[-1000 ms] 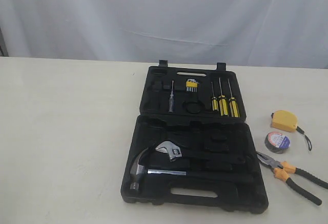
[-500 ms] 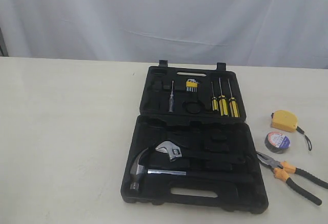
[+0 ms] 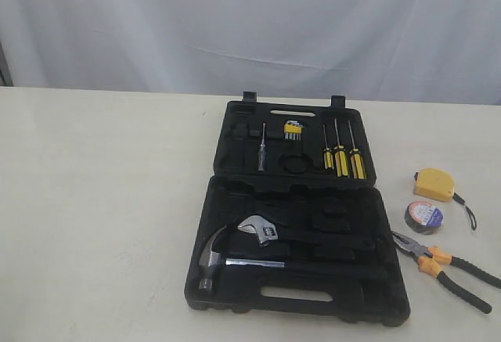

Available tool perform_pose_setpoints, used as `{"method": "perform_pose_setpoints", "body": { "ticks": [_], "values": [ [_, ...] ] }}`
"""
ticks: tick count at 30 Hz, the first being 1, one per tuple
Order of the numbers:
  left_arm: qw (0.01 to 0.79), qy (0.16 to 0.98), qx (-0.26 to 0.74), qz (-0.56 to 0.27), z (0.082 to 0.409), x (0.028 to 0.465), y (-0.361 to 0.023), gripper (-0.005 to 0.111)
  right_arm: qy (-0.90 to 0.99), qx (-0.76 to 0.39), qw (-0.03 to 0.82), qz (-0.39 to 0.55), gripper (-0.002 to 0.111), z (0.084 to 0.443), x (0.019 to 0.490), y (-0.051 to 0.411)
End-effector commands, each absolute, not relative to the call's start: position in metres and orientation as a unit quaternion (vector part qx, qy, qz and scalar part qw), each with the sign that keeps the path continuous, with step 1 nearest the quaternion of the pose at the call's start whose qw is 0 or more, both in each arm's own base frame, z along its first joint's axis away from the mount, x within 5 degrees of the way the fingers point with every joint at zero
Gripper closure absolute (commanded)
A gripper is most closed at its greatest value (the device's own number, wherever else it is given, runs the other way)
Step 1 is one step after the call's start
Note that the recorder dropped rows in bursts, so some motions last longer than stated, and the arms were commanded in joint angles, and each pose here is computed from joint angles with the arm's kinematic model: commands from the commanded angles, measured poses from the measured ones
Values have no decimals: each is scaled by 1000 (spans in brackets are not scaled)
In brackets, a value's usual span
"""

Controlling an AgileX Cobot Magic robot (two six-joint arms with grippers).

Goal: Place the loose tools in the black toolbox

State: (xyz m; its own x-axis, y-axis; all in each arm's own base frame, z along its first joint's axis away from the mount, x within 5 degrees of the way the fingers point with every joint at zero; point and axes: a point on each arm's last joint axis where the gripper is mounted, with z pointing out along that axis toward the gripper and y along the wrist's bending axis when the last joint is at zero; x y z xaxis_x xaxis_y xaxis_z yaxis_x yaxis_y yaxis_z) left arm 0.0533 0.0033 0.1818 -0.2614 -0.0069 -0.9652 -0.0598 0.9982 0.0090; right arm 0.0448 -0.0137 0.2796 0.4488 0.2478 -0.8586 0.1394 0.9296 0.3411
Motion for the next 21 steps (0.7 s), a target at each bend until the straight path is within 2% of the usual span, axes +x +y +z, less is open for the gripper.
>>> {"method": "perform_pose_setpoints", "body": {
  "ticks": [1,7,13,17,21],
  "values": [
    [611,791,-20,20,182,53,3,107,563,209,799,38,109,323,60,-19],
    [611,791,-20,20,182,53,3,107,662,196,723,-18,109,402,107,-34],
    [611,791,-20,20,182,53,3,107,807,111,558,-157,109,451,154,-58],
    [611,791,-20,20,182,53,3,107,874,56,454,-164,109,448,190,-69],
    [611,791,-20,20,182,53,3,107,931,10,335,-144,109,422,219,-77]
  ]
}}
